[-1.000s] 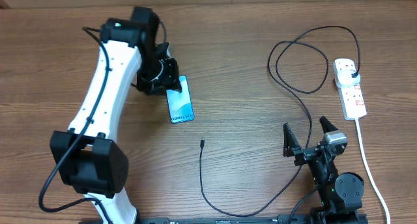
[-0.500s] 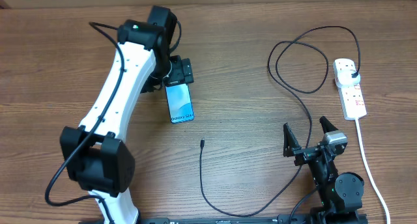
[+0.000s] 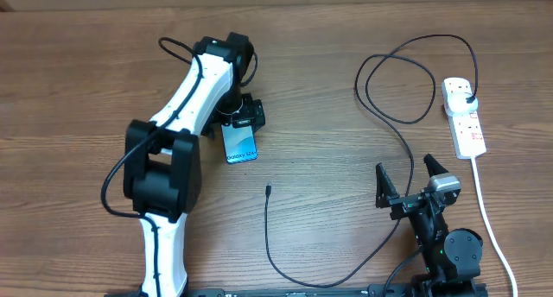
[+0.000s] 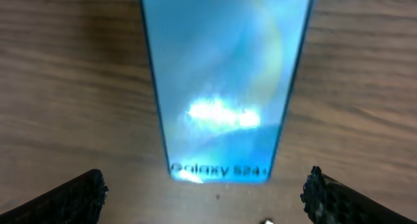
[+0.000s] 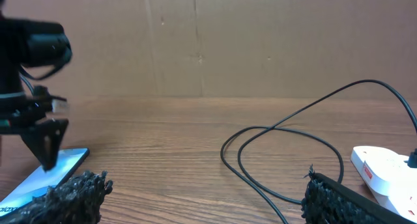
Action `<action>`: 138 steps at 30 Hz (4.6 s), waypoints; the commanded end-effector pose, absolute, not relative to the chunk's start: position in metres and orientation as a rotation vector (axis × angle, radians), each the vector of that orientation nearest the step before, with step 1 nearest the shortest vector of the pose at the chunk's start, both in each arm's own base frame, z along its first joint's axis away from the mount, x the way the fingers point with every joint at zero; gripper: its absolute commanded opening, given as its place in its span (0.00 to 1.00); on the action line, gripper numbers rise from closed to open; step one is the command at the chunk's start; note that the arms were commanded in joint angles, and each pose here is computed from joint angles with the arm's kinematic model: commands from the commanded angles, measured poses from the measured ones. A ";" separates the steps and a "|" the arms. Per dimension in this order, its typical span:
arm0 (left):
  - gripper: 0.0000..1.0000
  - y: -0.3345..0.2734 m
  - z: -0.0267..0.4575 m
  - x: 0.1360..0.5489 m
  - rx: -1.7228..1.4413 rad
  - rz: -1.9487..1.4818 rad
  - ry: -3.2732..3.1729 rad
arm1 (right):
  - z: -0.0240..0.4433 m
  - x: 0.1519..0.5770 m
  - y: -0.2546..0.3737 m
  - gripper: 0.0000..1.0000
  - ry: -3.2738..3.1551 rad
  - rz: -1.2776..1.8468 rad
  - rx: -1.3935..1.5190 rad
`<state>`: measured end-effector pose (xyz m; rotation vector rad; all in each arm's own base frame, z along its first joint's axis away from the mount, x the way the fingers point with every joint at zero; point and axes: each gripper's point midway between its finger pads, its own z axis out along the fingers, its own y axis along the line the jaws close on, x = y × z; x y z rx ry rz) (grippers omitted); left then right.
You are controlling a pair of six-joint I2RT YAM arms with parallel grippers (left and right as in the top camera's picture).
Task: Plug charger to phone and switch on socket
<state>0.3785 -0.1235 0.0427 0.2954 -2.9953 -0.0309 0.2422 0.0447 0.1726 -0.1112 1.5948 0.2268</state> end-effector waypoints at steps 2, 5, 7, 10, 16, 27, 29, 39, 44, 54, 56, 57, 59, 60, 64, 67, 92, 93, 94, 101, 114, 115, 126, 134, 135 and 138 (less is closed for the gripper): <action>1.00 -0.125 0.023 0.383 0.289 -0.062 -2.982 | 0.171 0.242 0.044 1.00 1.589 0.223 -0.110; 1.00 -0.126 0.012 0.385 0.279 -0.067 -2.974 | 0.171 0.242 0.044 1.00 1.589 0.223 -0.110; 1.00 -0.126 0.008 0.385 0.279 -0.069 -2.969 | 0.171 0.242 0.044 1.00 1.589 0.223 -0.110; 1.00 -0.126 0.006 0.386 0.279 -0.069 -2.973 | 0.171 0.242 0.044 1.00 1.589 0.223 -0.110; 1.00 -0.130 0.006 0.384 0.267 -0.066 -2.967 | 0.171 0.242 0.044 1.00 1.588 0.223 -0.110; 0.94 -0.143 0.006 0.378 0.212 -0.081 -2.969 | 0.171 0.242 0.044 1.00 1.589 0.223 -0.110; 0.94 -0.143 0.006 0.377 0.211 -0.081 -2.967 | 0.171 0.242 0.044 1.00 1.589 0.223 -0.110; 1.00 -0.133 0.007 0.377 0.215 -0.154 -2.969 | 0.171 0.242 0.044 1.00 1.589 0.223 -0.110; 1.00 -0.126 0.006 0.386 0.239 -0.176 -2.999 | 0.171 0.242 0.044 1.00 1.589 0.223 -0.110; 1.00 -0.121 0.005 0.397 0.270 -0.162 -3.032 | 0.171 0.242 0.044 1.00 1.589 0.223 -0.110; 1.00 -0.122 0.005 0.397 0.269 -0.160 -3.035 | 0.171 0.242 0.044 1.00 1.589 0.223 -0.110; 1.00 -0.122 0.005 0.398 0.270 -0.158 -3.038 | 0.171 0.242 0.044 1.00 1.588 0.223 -0.110; 1.00 -0.122 0.004 0.400 0.271 -0.154 -3.044 | 0.171 0.242 0.044 1.00 1.589 0.223 -0.110; 1.00 -0.122 0.004 0.400 0.271 -0.154 -3.045 | 0.171 0.242 0.044 1.00 1.588 0.223 -0.110; 1.00 -0.122 0.005 0.398 0.269 -0.157 -3.040 | 0.171 0.242 0.044 1.00 1.589 0.223 -0.110; 1.00 -0.122 0.005 0.399 0.269 -0.157 -3.039 | 0.171 0.242 0.044 1.00 1.589 0.223 -0.110; 0.98 -0.124 -0.014 0.381 0.216 -0.187 -2.994 | 0.171 0.242 0.044 1.00 1.589 0.223 -0.110; 0.98 -0.124 -0.014 0.381 0.217 -0.186 -2.994 | 0.171 0.242 0.044 1.00 1.589 0.223 -0.110; 0.97 -0.124 -0.014 0.381 0.217 -0.186 -2.994 | 0.171 0.242 0.044 1.00 1.589 0.223 -0.110; 0.87 -0.124 -0.018 0.377 0.212 -0.193 -2.983 | 0.171 0.242 0.044 1.00 1.589 0.223 -0.110; 0.86 -0.121 -0.044 0.350 0.072 -0.165 -2.918 | 0.171 0.242 0.044 1.00 1.589 0.223 -0.110; 0.85 -0.123 -0.044 0.349 0.051 -0.148 -2.915 | 0.171 0.242 0.044 1.00 1.589 0.223 -0.110; 0.76 -0.128 -0.043 0.342 0.023 -0.130 -2.889 | 0.171 0.242 0.044 1.00 1.589 0.223 -0.110; 0.77 -0.137 -0.039 0.332 -0.008 -0.127 -2.863 | 0.171 0.242 0.044 1.00 1.588 0.223 -0.110; 0.77 -0.137 -0.038 0.333 -0.001 -0.126 -2.866 | 0.171 0.242 0.044 1.00 1.589 0.223 -0.110; 0.78 -0.138 -0.033 0.335 0.015 -0.120 -2.882 | 0.171 0.242 0.044 1.00 1.589 0.223 -0.110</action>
